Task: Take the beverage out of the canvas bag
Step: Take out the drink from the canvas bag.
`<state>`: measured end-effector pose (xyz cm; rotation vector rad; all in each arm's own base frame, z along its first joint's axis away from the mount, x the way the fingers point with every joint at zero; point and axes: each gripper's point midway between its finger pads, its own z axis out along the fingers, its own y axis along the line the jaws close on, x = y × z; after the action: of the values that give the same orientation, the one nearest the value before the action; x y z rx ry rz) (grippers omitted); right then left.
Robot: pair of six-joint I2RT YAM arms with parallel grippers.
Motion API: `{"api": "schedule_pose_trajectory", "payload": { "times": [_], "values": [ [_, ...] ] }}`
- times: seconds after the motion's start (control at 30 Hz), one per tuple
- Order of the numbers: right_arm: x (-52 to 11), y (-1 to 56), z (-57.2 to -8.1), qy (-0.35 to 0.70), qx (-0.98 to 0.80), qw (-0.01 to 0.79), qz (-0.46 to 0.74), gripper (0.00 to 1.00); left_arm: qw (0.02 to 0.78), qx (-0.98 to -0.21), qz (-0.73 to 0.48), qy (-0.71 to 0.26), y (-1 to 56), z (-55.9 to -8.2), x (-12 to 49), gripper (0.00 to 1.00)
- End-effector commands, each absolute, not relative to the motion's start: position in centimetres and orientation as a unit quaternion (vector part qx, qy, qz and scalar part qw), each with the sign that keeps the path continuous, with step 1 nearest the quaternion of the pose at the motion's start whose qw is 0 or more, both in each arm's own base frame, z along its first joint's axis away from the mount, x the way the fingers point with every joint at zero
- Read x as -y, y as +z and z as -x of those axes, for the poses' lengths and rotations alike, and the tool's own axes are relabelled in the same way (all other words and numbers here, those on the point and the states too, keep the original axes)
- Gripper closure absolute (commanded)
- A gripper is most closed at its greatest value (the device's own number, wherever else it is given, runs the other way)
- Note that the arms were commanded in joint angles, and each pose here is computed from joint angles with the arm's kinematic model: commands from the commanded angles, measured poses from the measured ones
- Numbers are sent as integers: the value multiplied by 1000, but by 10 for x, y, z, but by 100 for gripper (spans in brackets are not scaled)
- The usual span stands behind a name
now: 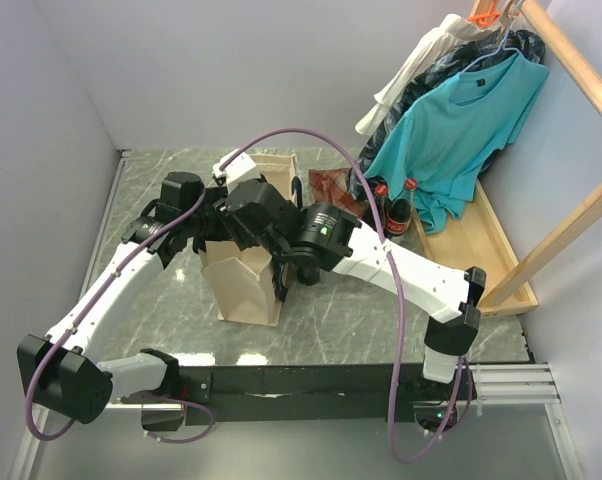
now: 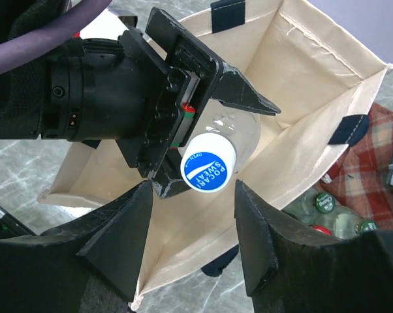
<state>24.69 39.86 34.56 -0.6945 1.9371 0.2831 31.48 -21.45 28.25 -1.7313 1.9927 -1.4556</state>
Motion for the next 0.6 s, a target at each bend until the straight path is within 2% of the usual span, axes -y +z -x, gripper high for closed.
{"api": "schedule_pose_trajectory", "payload": {
  "times": [0.0, 0.13, 0.2, 0.57],
  "values": [
    [-406, 351, -257, 129, -796, 524, 276, 42, 109, -620, 511, -585, 370, -313, 217, 99],
    [-406, 349, -262, 124, -797, 523, 274, 44, 108, -621, 511, -584, 368, -313, 217, 99],
    [-406, 348, -264, 123, -798, 523, 272, 50, 108, -621, 510, -585, 368, -312, 217, 99],
    [-409, 344, -273, 115, -798, 524, 277, 50, 103, -623, 507, -587, 367, -310, 219, 99]
  ]
}}
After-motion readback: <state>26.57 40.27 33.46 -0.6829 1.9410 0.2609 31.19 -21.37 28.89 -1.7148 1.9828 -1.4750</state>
